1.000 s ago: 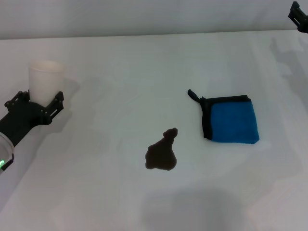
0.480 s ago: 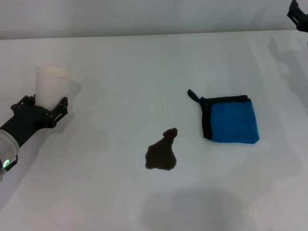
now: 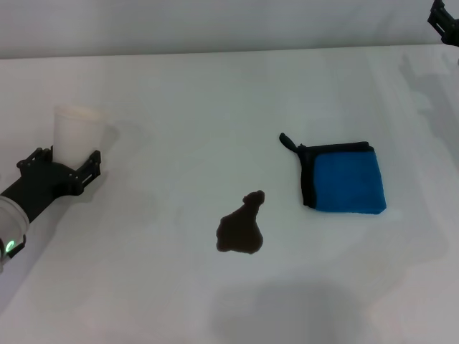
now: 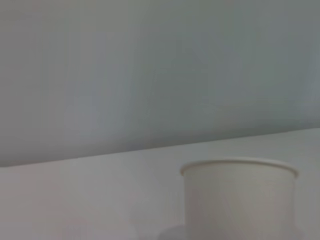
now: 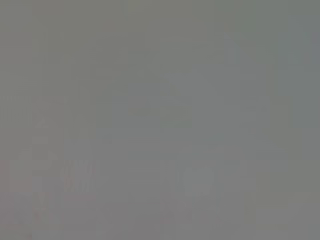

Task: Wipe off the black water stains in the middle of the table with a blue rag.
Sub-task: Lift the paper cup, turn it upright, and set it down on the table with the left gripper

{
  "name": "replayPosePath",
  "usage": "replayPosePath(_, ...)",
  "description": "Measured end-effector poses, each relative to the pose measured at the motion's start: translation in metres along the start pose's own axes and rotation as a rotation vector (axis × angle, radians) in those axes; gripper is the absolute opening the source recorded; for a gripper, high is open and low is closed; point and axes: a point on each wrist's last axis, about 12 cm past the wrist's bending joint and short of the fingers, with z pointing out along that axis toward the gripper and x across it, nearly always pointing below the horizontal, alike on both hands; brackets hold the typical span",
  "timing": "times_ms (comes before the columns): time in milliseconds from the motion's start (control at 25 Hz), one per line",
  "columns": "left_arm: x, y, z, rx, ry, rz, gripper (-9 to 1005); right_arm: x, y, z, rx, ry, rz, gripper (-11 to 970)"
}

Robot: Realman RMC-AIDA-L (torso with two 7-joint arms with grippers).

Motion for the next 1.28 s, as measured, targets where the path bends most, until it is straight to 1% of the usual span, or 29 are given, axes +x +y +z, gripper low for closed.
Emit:
replayPosePath(400,0.004,-0.004,0.000,0.014,0.026,0.019,826,0.000,0.000,0.000,0.000,0.001,0.000,857)
replayPosePath(720,0.008,-0.002,-0.001,-0.003,0.048,0.012,840,0.000,0.000,0.000,0.000,0.001,0.000,857)
replayPosePath(920,0.009,-0.005,-0.001,0.011,0.053,0.018,849,0.000,0.000,0.000,0.000,0.000,0.000,857)
replayPosePath(960,0.009,-0.005,-0.001,0.012,0.053,0.016,863,0.000,0.000,0.000,0.000,-0.001,0.000,857)
replayPosePath(1040,0.010,-0.006,-0.003,0.011,0.051,0.011,891,0.000,0.000,0.000,-0.001,-0.001,0.000,857)
replayPosePath(1280,0.017,-0.010,-0.011,0.024,0.049,0.004,891,-0.002,0.001,0.002,-0.003,-0.005,-0.001,857)
